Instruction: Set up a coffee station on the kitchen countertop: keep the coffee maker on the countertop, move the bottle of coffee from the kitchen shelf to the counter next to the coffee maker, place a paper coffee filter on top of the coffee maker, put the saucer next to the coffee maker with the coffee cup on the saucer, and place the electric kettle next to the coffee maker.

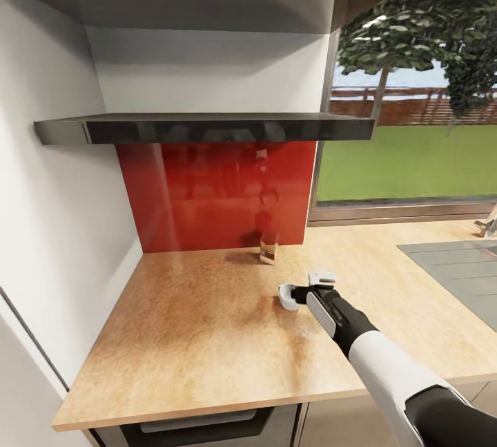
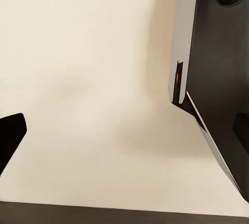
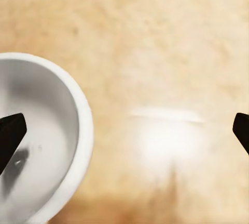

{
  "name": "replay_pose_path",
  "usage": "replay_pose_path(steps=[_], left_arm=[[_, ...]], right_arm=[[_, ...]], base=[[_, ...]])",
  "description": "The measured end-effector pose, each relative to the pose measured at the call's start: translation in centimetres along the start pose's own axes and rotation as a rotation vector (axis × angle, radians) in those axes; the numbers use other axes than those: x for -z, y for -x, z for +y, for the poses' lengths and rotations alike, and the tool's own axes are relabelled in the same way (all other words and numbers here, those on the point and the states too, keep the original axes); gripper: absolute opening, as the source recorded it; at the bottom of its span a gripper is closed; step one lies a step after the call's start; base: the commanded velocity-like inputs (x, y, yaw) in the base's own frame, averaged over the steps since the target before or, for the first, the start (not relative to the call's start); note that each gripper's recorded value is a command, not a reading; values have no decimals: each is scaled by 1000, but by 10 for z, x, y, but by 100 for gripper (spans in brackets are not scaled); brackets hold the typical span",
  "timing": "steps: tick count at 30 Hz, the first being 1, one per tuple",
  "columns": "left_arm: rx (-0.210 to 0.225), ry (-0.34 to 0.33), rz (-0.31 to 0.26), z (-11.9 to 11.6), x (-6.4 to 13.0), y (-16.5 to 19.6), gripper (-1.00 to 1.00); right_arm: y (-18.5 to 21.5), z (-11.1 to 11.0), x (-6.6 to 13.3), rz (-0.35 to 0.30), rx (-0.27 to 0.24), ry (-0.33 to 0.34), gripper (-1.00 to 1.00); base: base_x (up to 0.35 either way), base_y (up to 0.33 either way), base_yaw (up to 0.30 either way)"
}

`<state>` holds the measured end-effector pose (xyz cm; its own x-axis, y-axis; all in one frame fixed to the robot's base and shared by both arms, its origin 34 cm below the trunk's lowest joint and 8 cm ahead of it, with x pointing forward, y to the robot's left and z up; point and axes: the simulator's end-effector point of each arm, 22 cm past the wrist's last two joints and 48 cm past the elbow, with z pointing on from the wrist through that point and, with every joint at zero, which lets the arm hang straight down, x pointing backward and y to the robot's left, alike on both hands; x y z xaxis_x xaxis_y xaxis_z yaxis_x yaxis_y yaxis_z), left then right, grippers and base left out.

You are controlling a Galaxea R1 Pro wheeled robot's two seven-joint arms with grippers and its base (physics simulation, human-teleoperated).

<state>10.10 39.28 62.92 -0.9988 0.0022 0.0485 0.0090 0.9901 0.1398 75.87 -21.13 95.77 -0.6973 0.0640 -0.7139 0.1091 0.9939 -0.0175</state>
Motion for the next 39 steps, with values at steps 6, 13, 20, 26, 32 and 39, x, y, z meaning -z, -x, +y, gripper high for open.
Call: replay_pose_path(steps=[6, 13, 20, 26, 32, 39], left_arm=[[0, 0, 0, 0, 0, 0, 100], [0, 0, 0, 0, 0, 0, 100], [0, 0, 0, 0, 0, 0, 100], [0, 0, 0, 0, 0, 0, 100], [0, -1, -1, -1, 0, 0, 100], [1, -2, -2, -1, 0, 0, 100]], right_arm=[[-5, 2, -1, 10, 1, 1, 100], [-10, 4, -2, 20, 2, 2, 100], [-15, 3, -3, 31, 4, -2, 100], [-16, 12, -3, 33, 4, 39, 100], [-16, 17, -3, 33, 6, 65, -100], [-16, 17, -3, 30, 31, 67, -100]], base=[[0, 0, 0], [0, 0, 0], [0, 0, 0], [0, 0, 0], [0, 0, 0], [0, 0, 0]])
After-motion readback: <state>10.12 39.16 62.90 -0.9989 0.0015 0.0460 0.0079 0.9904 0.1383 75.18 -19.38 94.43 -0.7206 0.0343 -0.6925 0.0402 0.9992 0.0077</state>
